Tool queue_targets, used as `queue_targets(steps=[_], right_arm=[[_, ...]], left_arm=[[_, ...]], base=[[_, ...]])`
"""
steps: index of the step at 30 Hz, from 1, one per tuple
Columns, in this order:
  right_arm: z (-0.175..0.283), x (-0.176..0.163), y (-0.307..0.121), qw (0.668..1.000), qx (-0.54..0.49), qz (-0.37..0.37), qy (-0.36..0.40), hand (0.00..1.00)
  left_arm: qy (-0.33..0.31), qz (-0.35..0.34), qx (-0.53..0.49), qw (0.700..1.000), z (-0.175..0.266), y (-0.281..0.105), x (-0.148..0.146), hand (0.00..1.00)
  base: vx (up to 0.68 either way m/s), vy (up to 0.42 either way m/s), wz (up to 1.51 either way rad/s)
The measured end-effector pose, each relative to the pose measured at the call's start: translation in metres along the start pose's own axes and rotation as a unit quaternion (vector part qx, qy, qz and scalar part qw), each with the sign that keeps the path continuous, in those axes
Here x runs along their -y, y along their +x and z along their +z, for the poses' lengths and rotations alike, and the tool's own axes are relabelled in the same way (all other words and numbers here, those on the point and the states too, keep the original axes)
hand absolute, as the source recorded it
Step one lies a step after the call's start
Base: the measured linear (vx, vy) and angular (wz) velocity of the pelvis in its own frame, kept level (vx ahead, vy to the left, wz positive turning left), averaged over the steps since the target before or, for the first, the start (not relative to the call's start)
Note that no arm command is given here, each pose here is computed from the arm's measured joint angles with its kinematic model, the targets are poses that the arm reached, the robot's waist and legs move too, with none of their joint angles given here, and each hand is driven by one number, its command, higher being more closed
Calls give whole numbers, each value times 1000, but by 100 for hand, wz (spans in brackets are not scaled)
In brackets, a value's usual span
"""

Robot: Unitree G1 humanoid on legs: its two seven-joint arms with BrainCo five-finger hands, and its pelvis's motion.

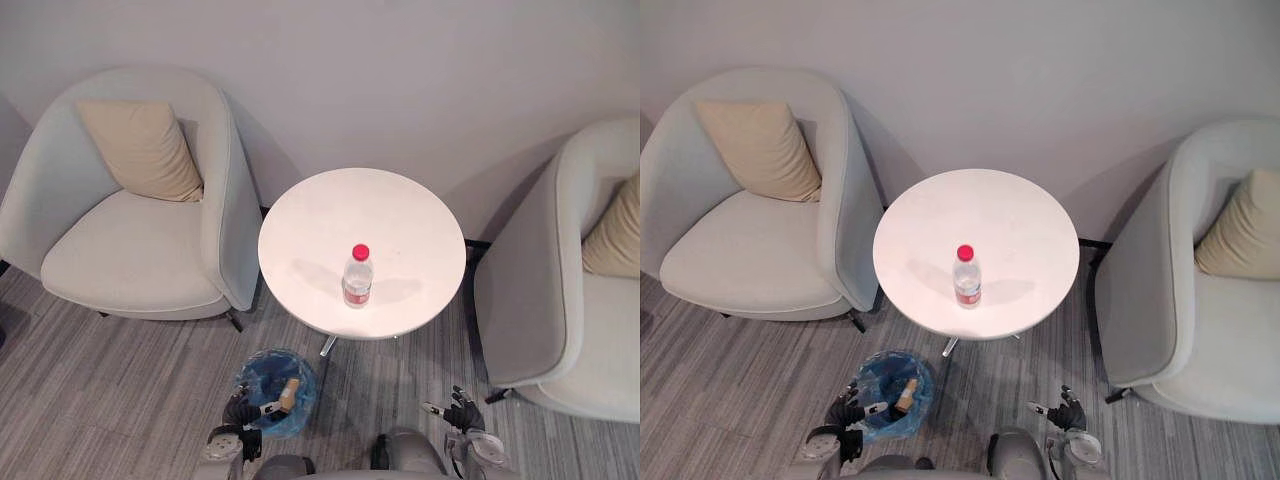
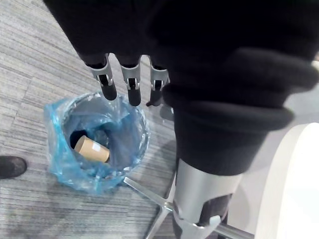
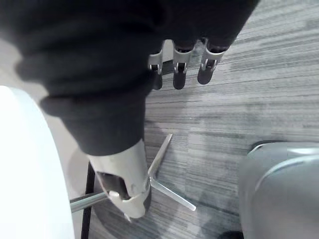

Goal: Gather rubbish on tea table into small bin, then transfer packed bag to large trash can.

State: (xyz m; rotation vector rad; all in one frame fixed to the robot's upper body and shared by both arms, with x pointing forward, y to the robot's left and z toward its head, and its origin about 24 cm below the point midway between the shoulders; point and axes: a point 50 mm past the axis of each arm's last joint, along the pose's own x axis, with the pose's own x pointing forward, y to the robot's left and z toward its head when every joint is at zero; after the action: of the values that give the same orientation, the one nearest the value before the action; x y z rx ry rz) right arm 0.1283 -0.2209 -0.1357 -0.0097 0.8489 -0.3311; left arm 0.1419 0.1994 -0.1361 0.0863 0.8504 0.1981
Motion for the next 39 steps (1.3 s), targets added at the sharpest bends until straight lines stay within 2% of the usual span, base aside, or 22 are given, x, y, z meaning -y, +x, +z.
queue_targets(steps=[1,5,21,28,39], right_arm=[[-3,9,0,1000,-8,-11,-5,0],[0,18,1,1000,-2,-22,-9,0],[-4,4,-3,1000,0,-7,3,0],[24,11,-13,996,90,-18,6,0],[76,18,-33,973,227,-34,-30,0]], left_arm=[[-9,-10,-12,1000,-4,-1,10,0],[-25,-19,-20,999,-11,-5,21,0],[-10,-2,-44,999,-26,-8,5,0],[-8,-8,-41,999,-25,-8,9,0],[-12,-9,-26,1000,-22,-10,8,0]], base=[[333,-190,31],[210,-145,14],[-45,13,8],[-92,-26,3],[-2,1,-3]])
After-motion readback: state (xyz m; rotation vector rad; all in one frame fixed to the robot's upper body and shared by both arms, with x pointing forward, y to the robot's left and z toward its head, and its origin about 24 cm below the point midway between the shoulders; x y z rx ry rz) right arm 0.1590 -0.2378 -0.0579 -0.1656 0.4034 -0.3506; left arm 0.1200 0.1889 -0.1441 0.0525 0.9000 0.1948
